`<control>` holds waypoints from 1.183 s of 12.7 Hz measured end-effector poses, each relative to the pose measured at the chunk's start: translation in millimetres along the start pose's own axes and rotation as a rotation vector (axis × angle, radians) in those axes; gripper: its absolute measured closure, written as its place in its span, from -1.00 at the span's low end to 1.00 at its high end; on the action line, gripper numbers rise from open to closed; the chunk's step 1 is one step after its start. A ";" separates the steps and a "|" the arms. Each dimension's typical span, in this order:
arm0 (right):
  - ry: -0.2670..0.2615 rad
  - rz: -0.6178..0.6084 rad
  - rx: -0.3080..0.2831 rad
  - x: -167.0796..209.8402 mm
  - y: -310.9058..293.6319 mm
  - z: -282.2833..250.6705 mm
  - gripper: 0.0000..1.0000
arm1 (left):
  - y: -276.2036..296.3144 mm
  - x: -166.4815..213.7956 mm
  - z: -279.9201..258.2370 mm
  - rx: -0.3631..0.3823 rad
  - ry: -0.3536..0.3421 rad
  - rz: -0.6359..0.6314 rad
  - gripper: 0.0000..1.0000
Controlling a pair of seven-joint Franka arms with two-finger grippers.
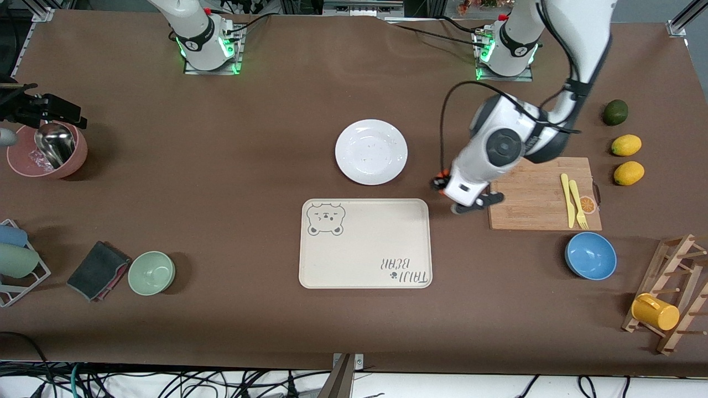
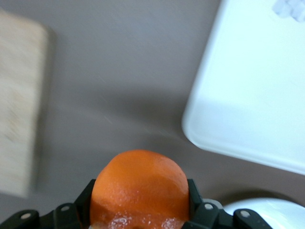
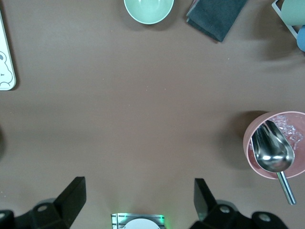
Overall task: Place orange and plate with both arms
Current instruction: 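Carry the orange with the left gripper over the white plate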
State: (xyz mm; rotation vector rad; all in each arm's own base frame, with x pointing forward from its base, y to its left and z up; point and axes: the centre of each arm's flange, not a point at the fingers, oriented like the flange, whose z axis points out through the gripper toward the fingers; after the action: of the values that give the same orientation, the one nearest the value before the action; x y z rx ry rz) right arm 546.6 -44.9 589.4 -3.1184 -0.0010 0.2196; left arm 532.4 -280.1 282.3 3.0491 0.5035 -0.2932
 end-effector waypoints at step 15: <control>-0.001 -0.001 0.000 0.0 -0.1 0.2 -1.00 | 146.6 -132.8 114.0 0.024 -0.137 -0.082 -0.50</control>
State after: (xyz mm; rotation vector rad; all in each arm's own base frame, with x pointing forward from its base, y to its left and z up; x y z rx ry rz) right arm 546.6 -44.8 589.2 -3.1182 -0.0027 0.2213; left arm 435.7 -468.4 196.7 3.0078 0.6204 -0.5112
